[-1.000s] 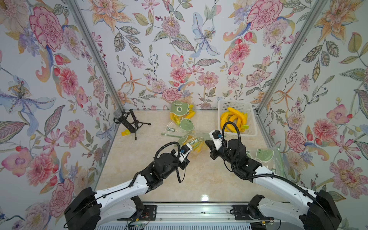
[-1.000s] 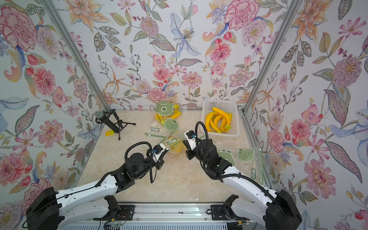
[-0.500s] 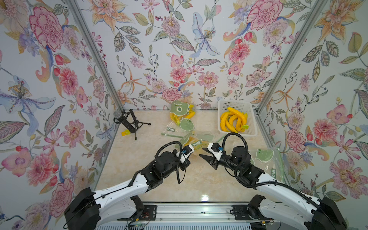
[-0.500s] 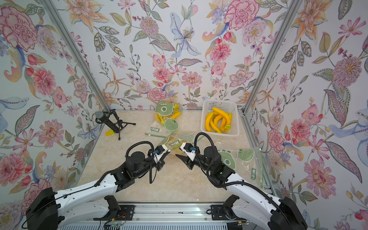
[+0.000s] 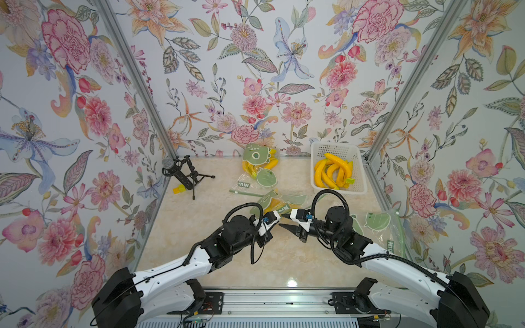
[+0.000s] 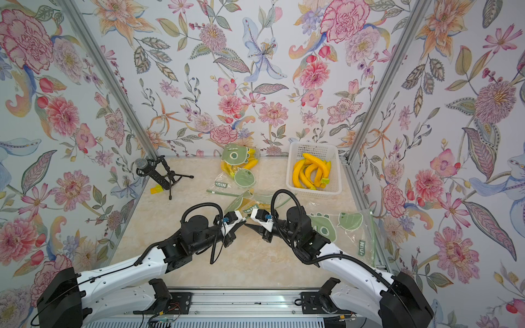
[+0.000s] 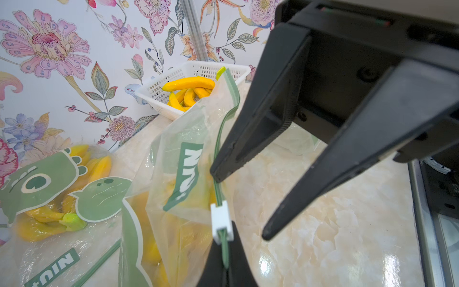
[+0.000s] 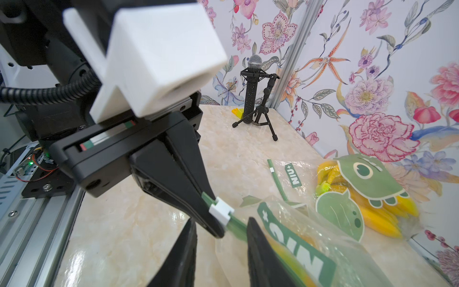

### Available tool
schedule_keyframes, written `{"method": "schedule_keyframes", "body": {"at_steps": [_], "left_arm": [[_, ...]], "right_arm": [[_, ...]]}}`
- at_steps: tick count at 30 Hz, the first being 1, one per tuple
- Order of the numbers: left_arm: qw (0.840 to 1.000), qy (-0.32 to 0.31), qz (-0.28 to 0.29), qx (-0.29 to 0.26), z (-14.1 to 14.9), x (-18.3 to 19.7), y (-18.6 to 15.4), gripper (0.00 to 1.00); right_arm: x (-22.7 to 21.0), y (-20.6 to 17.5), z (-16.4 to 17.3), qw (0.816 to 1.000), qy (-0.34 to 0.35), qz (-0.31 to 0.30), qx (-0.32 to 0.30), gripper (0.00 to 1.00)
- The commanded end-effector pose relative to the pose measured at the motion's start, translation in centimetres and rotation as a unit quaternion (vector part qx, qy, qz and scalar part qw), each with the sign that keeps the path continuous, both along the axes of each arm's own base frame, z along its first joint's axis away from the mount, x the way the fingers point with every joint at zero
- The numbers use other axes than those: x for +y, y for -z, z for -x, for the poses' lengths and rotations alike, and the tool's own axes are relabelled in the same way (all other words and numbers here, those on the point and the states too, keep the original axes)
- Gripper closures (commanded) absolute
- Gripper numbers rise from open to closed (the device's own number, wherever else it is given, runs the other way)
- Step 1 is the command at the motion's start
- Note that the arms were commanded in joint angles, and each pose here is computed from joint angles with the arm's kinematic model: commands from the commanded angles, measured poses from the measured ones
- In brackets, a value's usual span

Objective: Open the zip-top bag and take out the banana
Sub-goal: Unzip the zipper on the zipper food storage bag.

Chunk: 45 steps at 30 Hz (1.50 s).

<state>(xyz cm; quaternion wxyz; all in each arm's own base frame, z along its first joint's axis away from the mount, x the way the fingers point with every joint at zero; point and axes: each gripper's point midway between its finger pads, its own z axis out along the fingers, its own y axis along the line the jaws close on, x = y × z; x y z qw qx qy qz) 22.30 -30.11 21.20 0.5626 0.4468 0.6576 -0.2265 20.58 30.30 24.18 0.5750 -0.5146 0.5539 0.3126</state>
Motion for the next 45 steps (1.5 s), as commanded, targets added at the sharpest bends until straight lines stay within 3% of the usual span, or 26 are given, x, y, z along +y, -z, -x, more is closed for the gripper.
{"method": "schedule_keyframes", "body": {"at_steps": [1, 12, 19, 28, 36, 45], "left_arm": [[1.000, 0.013, 0.006, -0.015, -0.2, -0.5, -1.5, 1.00], [1.000, 0.021, -0.014, -0.014, 0.2, -0.2, -0.7, 1.00], [1.000, 0.019, -0.010, -0.019, 0.2, -0.1, -1.1, 1.00], [1.000, 0.004, 0.013, -0.027, -0.1, 0.9, -2.3, 1.00], [0.999, -0.010, 0.023, -0.029, -0.5, 1.5, -2.9, 1.00], [0.994, -0.095, 0.041, -0.040, -2.6, 4.5, -3.7, 1.00]], "right_arm": [[0.7, -2.0, 0.8, 0.999, -0.029, -0.013, -0.036, 0.66], [1.0, -1.1, 0.7, 0.999, -0.040, 0.015, -0.031, 0.61], [1.5, 0.1, 0.3, 0.998, -0.047, 0.033, -0.016, 0.68], [1.6, 1.0, 0.4, 0.998, -0.051, 0.042, 0.000, 0.87], [1.2, 1.3, -0.7, 0.999, -0.014, 0.052, -0.007, 0.99], [0.1, 2.9, -2.3, 0.995, 0.047, 0.082, -0.015, 1.00]]}}
